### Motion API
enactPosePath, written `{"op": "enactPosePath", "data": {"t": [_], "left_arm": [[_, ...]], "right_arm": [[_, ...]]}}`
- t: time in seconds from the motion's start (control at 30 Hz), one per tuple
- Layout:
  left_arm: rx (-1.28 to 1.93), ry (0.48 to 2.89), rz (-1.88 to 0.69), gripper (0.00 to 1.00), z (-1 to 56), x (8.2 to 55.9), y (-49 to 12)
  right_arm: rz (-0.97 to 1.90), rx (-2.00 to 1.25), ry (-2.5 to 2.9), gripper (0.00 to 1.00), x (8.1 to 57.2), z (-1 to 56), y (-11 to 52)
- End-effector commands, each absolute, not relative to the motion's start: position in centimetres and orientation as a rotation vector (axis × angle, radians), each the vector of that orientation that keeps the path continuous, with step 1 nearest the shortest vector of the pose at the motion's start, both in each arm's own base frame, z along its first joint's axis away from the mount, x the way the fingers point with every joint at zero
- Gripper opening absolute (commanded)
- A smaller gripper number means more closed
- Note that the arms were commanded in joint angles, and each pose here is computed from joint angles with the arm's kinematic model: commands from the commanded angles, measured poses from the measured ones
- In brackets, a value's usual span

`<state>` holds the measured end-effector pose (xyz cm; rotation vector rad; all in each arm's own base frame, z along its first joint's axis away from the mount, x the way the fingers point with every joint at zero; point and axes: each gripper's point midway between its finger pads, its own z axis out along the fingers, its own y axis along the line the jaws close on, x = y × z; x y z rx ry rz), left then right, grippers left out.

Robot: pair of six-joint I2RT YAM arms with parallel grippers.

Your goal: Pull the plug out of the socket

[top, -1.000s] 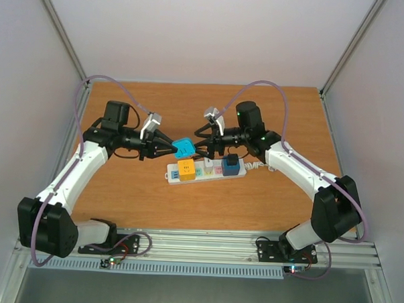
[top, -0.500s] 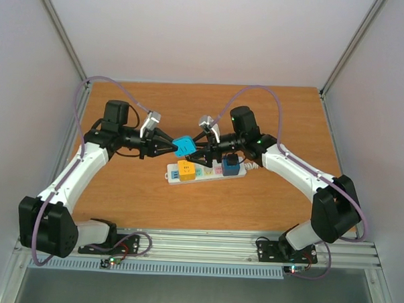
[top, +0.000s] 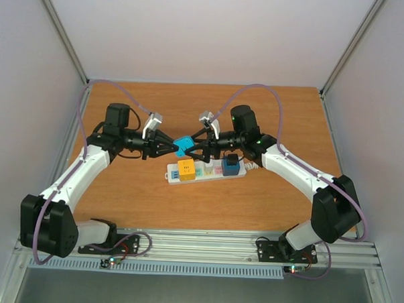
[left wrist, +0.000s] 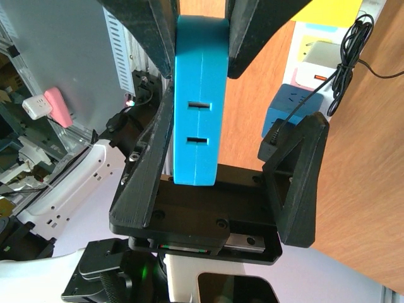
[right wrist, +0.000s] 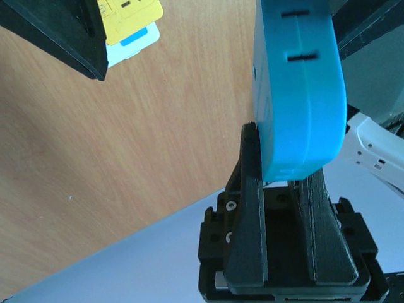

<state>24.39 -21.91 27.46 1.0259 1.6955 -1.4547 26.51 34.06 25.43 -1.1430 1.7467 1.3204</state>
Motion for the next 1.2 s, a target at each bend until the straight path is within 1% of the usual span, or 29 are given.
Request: {"op": "enactPosePath", "data": {"t": [0.0, 0.17, 0.33, 0.9, 1.17], "left_arm": [[1.067, 1.668, -1.470, 0.01, 27.5, 23.8, -22.6], [1.121, 1.647, -1.479, 0.01, 27.5, 22.9, -22.9], [1.152, 1.638, -1.492, 0.01, 27.4, 22.2, -23.3], [1.173, 1.646, -1.485, 0.01, 26.7, 22.2, -23.7], [1.156, 1.664, -1.444, 0.01, 26.8, 23.0, -23.7]], "right_arm": [[1.261, -1.052, 1.752, 0.82, 28.3, 26.4, 34.4], [1.196, -1.009, 1.782, 0.80, 29.5, 25.9, 34.3], [1.146, -0.978, 1.800, 0.80, 30.4, 25.6, 34.1], [1.070, -0.963, 1.792, 0.84, 31.9, 27.7, 33.6], [1.113, -1.025, 1.758, 0.86, 30.8, 29.4, 33.6]]}}
